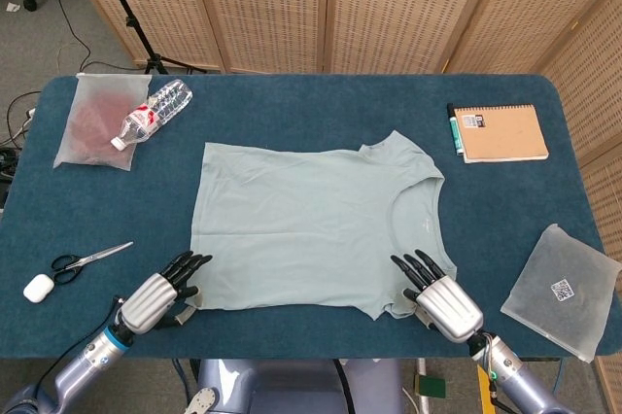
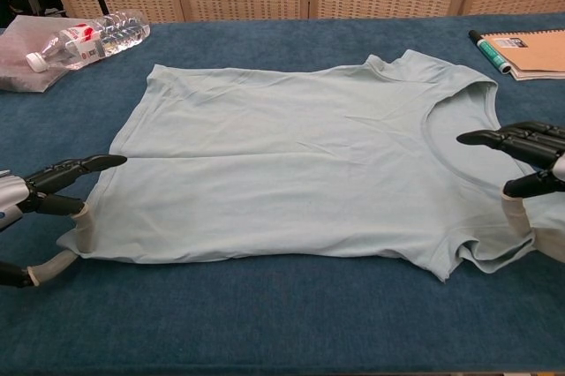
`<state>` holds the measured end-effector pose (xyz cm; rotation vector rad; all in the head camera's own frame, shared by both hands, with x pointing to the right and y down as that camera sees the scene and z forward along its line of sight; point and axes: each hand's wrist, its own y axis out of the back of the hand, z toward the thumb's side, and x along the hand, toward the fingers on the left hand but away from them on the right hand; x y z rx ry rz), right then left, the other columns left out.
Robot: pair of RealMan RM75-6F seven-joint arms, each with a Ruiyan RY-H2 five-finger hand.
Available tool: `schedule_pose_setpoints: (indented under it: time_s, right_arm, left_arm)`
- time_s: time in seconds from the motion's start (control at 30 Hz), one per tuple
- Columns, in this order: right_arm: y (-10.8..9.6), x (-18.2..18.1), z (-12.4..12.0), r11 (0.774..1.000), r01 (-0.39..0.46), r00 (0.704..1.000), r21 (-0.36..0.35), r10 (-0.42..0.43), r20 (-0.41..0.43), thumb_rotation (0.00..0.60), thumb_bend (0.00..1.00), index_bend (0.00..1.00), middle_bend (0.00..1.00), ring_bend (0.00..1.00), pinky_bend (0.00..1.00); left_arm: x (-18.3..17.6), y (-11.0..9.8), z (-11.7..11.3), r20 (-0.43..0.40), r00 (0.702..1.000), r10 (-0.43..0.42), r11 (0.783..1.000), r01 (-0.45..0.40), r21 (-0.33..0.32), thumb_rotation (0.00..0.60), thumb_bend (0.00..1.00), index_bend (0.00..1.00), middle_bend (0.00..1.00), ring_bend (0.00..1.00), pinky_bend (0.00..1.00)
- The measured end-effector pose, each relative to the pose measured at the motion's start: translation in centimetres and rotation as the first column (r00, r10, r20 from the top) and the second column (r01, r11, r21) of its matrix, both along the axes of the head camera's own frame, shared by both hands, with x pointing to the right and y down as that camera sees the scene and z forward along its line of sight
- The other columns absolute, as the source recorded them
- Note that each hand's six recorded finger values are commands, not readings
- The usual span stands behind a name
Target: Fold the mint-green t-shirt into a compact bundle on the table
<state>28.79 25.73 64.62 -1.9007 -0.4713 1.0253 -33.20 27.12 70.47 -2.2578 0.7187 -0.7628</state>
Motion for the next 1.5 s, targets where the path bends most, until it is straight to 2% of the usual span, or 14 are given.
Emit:
schedule_pose_setpoints:
  time_s: [0.23,0.53,0.67,1.07,1.5]
  right_arm:
    - [0.7,-0.4,-0.5,0.997,0.05,0.997,-0.052,-0.048,0.055,0.6,0.65,0.67,0.0,0.0,0.0]
    - [2.0,-1.0,-2.3,0.987,0.136,0.983,-0.09,-0.123,0.135,0.6,0.65,0.67,0.0,0.0,0.0]
    - [2.9,-1.1,-3.1,0.981,0.164,0.975,-0.107,-0.145,0.166,0.6,0.65,0.67,0.0,0.0,0.0]
    - [5.8,-1.5,-4.9,0.954,0.26,0.948,-0.148,-0.223,0.227,0.6,0.65,0.67,0.01,0.0,0.0]
    - [8.2,-0.6,-6.5,0.935,0.295,0.936,-0.196,-0.242,0.255,0.6,0.65,0.67,0.01,0.0,0.0]
  left_arm:
    - [-0.3,0.3,-1.3,-0.032,0.999,0.025,1.0,-0.024,0.011,0.6,0.55,0.78,0.0,0.0,0.0]
    - [-0.5,1.1,-3.9,-0.074,0.993,0.088,0.992,-0.08,0.097,0.6,0.55,0.78,0.0,0.0,0.0]
    - [-1.1,2.0,-5.2,-0.084,0.988,0.128,0.986,-0.118,0.114,0.6,0.55,0.78,0.0,0.0,0.0]
    - [-2.7,4.7,-7.8,-0.108,0.973,0.203,0.974,-0.191,0.119,0.6,0.56,0.79,0.0,0.0,0.0]
    - [-3.7,6.9,-9.2,-0.131,0.961,0.243,0.966,-0.228,0.124,0.6,0.57,0.79,0.0,0.0,0.0]
